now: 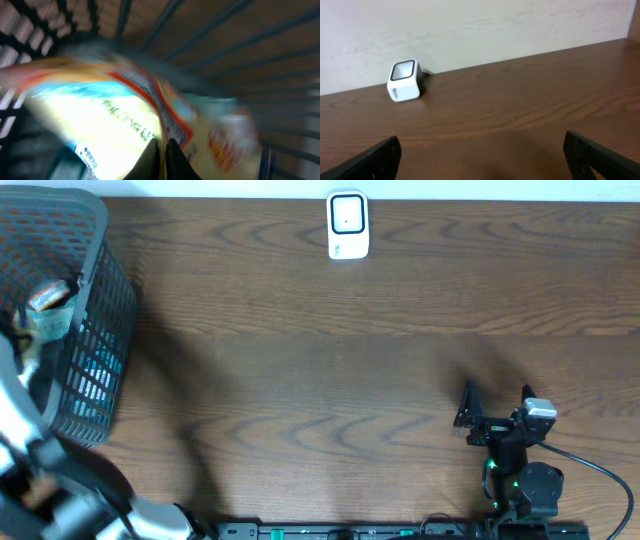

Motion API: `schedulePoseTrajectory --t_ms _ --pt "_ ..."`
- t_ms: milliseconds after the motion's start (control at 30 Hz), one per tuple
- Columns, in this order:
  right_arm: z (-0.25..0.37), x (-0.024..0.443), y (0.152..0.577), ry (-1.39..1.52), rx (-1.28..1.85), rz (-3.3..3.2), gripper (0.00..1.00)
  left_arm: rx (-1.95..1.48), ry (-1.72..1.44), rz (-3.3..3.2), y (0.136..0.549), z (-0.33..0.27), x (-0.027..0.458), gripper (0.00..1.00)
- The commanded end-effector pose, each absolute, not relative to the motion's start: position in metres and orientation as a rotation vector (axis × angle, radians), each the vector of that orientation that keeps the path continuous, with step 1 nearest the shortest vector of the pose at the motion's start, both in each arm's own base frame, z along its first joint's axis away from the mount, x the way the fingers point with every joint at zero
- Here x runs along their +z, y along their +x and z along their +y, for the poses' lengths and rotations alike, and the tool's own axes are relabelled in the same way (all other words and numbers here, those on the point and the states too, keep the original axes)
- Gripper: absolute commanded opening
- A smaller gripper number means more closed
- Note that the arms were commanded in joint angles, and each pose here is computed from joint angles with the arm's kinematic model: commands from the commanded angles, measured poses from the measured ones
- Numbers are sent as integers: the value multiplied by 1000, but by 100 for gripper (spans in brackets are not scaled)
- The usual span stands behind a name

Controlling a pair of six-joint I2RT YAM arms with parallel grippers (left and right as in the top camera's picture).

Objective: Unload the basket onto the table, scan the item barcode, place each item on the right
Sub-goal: 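Grasp the yellow snack bag with the left gripper and lift it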

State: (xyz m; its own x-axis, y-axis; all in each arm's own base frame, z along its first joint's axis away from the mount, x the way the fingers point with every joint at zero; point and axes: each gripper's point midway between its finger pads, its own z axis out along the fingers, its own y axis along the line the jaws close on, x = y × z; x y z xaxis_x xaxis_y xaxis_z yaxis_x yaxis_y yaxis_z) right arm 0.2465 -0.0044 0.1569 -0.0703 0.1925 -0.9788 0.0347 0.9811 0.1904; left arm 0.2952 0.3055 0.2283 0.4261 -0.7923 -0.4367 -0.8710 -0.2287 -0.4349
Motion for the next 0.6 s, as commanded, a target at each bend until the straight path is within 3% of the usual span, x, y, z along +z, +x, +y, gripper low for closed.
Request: schedulePoseTrajectory --t_ms 0,133,300,333,367,400,567 --pt "-3 156 246 166 128 1639 99 63 -1895 1303 282 289 308 7" --pt "-3 156 246 166 128 1639 99 34 -1832 1244 267 276 342 7" --pt "-3 156 246 166 128 1639 99 59 -1878 1285 266 276 325 8" --pt "-3 156 246 166 128 1639 99 66 -1892 1299 268 277 319 19" --pt "-3 156 246 166 128 1639 99 72 -1907 1313 270 280 312 45" --pt "-3 156 246 166 128 1639 99 80 -1921 1326 273 282 304 58" --pt "-3 156 246 166 128 1639 99 125 -2012 1404 289 300 254 87"
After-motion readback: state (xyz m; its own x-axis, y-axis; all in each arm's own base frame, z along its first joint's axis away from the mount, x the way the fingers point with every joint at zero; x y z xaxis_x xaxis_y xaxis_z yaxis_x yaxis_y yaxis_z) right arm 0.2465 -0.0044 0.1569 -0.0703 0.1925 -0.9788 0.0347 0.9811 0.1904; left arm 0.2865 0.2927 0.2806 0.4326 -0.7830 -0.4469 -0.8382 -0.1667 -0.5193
